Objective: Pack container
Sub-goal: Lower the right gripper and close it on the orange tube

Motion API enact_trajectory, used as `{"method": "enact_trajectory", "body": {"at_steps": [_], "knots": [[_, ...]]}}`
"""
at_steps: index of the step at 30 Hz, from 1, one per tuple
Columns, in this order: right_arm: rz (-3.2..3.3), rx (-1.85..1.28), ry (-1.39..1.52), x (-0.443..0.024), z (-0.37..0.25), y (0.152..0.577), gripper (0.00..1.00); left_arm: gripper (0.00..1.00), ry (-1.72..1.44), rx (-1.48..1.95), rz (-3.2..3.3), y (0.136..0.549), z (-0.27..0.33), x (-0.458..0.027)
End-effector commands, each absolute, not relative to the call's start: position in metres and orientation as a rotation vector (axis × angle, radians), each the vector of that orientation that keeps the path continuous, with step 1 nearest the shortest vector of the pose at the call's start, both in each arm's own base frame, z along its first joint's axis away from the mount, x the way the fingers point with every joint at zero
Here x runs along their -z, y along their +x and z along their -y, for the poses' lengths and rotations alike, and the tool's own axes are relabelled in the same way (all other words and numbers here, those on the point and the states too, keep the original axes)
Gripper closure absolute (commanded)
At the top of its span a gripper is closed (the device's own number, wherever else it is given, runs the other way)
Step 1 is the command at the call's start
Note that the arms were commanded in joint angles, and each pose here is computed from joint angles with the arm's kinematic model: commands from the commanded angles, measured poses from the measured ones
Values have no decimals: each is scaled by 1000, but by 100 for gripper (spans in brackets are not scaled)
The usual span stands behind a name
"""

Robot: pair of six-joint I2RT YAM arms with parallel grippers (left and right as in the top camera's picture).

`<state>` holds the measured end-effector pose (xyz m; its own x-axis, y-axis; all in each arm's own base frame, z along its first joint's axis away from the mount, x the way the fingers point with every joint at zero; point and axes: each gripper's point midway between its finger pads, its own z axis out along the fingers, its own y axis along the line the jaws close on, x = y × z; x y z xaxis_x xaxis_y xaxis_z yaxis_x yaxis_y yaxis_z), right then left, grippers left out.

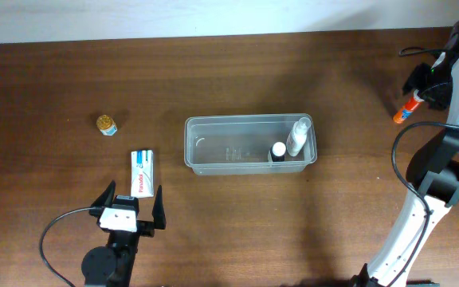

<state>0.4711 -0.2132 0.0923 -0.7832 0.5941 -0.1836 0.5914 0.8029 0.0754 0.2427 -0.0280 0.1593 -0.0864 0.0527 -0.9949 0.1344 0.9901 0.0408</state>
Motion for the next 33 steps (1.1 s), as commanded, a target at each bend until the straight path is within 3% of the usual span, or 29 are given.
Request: {"method": "enact_trajectory", "body": {"at_steps": [1,7,22,33], "knots": [[-2803,-29,923,-88,210,472,43,1,161,62,-1656,243,29,-158],[-2807,-31,925,-87,210,471,57,1,161,62,-1656,243,29,-158],[-2839,-58,953,-86,204,462,58,1,161,62,-1656,243,29,-158],[-2841,-99,951,-87,199,463,70,1,161,62,-1656,243,29,-158]]}}
